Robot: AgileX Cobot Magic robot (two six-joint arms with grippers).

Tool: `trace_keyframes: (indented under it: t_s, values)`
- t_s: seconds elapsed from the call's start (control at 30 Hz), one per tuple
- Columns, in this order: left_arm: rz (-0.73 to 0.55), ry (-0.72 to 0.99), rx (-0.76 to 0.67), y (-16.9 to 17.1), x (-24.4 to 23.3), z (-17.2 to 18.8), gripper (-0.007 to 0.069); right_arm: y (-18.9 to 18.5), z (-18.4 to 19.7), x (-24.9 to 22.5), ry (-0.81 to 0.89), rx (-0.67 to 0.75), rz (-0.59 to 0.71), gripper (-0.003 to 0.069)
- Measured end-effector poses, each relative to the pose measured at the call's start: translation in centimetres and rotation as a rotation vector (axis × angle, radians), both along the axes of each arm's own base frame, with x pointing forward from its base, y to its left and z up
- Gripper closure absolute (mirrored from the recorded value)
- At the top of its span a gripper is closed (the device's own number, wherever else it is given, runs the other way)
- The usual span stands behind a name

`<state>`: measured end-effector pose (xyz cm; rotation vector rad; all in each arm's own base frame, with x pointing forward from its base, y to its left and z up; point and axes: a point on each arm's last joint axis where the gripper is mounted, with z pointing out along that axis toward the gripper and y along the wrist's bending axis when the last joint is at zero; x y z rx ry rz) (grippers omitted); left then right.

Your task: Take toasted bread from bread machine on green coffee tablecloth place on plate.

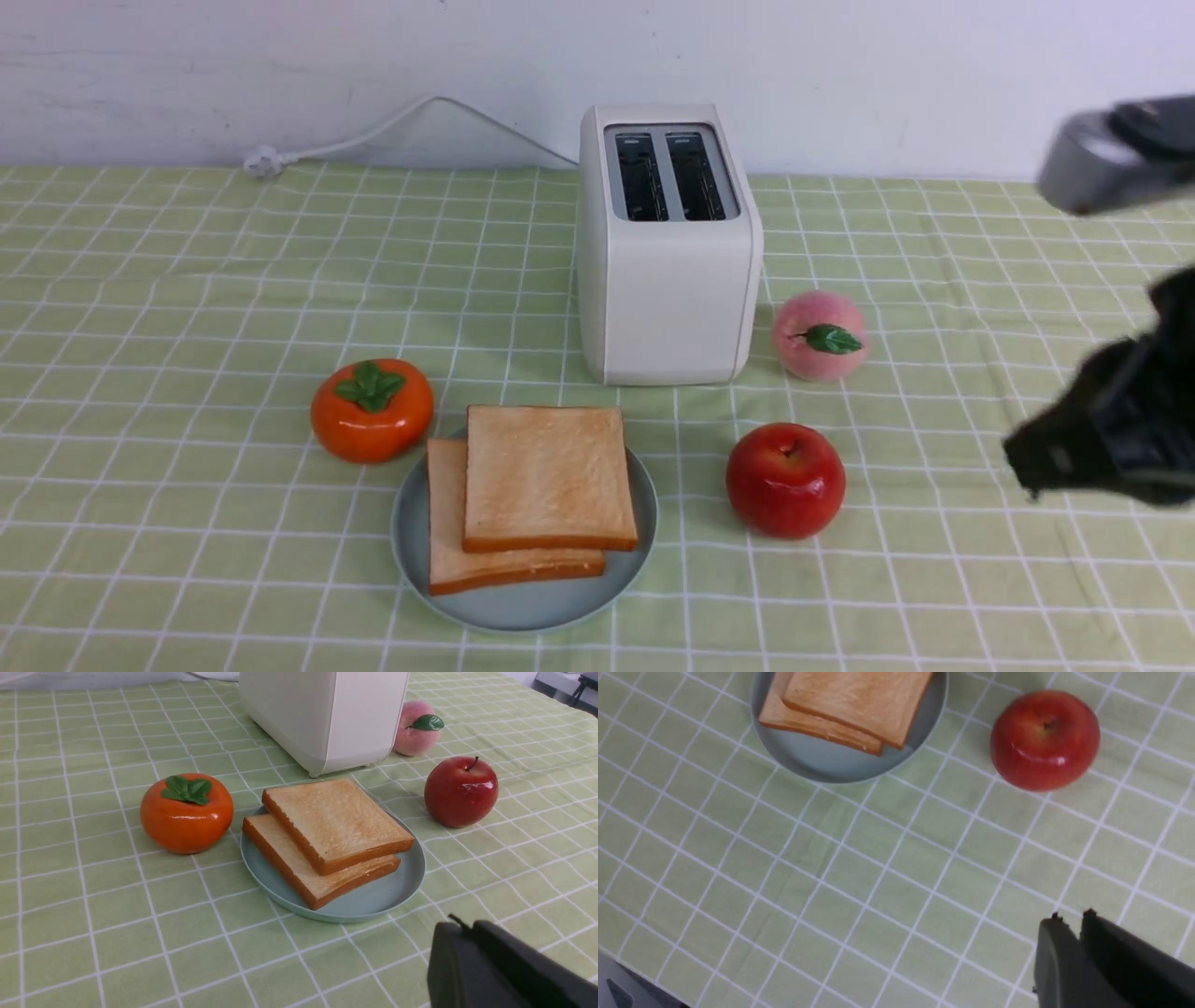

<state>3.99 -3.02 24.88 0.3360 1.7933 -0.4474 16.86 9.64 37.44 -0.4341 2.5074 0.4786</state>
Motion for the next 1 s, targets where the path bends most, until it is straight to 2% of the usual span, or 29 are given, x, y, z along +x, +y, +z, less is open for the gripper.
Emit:
trace_keyframes:
  t_s: [0.17,0.47,0.73,1.0]
  values:
    - [0.000,0.000,-0.001,0.0,0.0,0.0,0.0592,-3.0,-2.1,-6.2,-0.038,0.062,-0.089,0.0589]
    - [-0.002,0.003,-0.003,0.0,0.0,0.0,0.0587,-6.1,-4.6,-11.8,-0.212,0.113,-0.118,0.0584]
    - [-0.002,0.003,-0.003,0.0,0.0,0.0,0.0586,-7.2,-5.0,-14.3,-0.231,0.120,-0.106,0.0571]
    - [-0.002,0.003,-0.002,0.0,0.0,0.0,0.0585,-7.6,-5.3,-14.5,-0.236,0.087,-0.130,0.0573]
